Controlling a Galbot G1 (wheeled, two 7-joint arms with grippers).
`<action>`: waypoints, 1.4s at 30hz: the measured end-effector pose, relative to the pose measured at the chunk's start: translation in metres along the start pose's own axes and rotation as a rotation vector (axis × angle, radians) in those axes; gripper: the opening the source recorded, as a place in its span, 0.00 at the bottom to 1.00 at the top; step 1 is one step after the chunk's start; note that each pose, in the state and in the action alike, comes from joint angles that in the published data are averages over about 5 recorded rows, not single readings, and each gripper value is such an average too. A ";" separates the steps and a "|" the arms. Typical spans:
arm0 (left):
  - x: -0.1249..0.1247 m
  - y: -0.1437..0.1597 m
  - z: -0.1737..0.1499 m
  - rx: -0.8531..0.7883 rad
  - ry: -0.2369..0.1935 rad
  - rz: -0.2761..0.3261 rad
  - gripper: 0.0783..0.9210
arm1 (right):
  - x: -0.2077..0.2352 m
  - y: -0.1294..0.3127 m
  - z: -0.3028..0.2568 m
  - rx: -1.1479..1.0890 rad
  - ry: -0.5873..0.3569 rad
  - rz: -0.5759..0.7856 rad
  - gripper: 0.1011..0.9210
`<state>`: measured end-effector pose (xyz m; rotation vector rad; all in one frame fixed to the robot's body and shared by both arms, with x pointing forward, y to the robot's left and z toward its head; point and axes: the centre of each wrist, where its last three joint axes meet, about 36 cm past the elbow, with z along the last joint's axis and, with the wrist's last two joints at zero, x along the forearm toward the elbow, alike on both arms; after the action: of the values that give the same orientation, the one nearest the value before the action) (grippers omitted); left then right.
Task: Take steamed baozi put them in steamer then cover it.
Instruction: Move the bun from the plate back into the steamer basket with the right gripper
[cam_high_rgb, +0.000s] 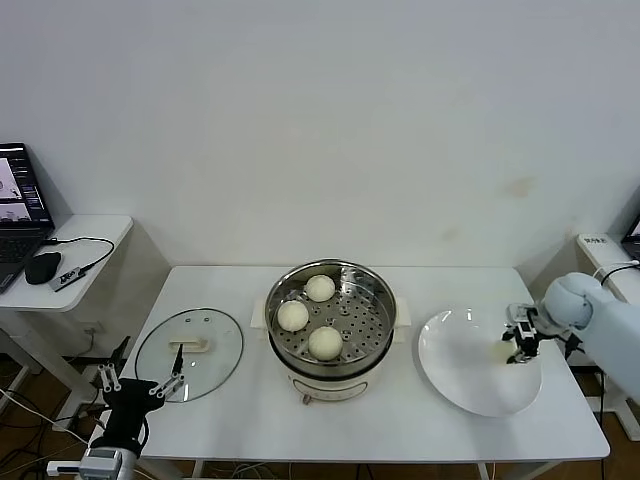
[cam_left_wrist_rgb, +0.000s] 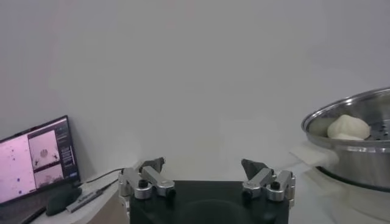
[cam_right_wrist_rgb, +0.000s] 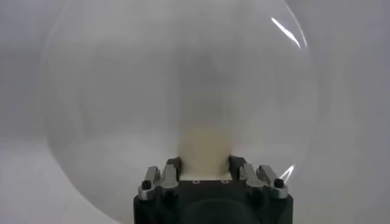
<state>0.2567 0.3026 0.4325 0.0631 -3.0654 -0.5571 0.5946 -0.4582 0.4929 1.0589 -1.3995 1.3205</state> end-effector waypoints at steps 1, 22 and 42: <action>0.000 0.000 -0.001 0.001 -0.002 0.001 0.88 | 0.007 -0.002 -0.001 0.003 -0.001 0.005 0.51; -0.002 -0.009 -0.008 0.021 -0.028 0.019 0.88 | 0.181 -0.041 -0.127 0.147 -0.182 0.184 0.53; 0.004 -0.008 -0.007 0.028 -0.016 -0.006 0.88 | 0.163 -0.020 -0.282 0.177 -0.294 0.122 0.54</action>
<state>0.2535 0.2919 0.4366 0.0688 -3.0897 -0.5182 0.5945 -0.1780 0.6597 1.3473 -1.6058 1.4409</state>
